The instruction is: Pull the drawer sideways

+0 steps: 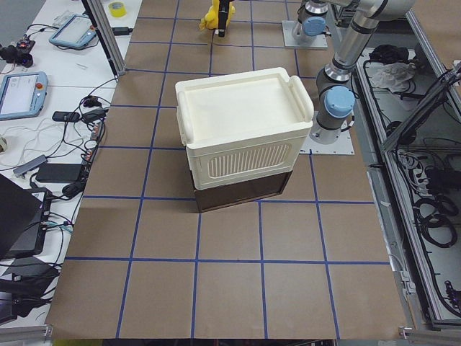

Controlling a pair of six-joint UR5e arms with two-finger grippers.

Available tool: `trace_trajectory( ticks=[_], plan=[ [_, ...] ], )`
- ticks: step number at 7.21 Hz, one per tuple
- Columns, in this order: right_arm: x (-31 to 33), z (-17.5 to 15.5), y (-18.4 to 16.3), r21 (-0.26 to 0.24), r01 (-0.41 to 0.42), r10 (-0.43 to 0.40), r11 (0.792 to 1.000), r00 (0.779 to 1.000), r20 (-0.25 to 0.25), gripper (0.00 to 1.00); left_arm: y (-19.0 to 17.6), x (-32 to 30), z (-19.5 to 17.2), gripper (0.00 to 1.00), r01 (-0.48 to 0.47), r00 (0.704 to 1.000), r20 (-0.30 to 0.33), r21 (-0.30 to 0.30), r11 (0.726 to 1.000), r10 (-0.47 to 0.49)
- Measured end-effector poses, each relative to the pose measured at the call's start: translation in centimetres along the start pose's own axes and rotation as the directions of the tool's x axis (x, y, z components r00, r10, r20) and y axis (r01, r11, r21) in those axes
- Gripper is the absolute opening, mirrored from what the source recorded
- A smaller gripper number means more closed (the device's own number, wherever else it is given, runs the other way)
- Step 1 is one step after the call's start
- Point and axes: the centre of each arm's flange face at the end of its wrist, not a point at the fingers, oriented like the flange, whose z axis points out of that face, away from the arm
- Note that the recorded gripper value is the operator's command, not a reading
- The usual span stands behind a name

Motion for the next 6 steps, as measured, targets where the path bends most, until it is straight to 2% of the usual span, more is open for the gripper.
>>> trace_trajectory(
  ticks=[4,6],
  plan=[
    [0.0,0.0,0.0,0.0,0.0,0.0,1.0,1.0,0.0,1.0,-0.2,0.0,0.1,1.0,0.003,1.0,-0.001,-0.002,1.0,-0.003],
    [0.0,0.0,0.0,0.0,0.0,0.0,1.0,1.0,0.0,1.0,-0.7,-0.1,1.2,1.0,0.019,1.0,0.012,-0.022,1.0,-0.018]
  ],
)
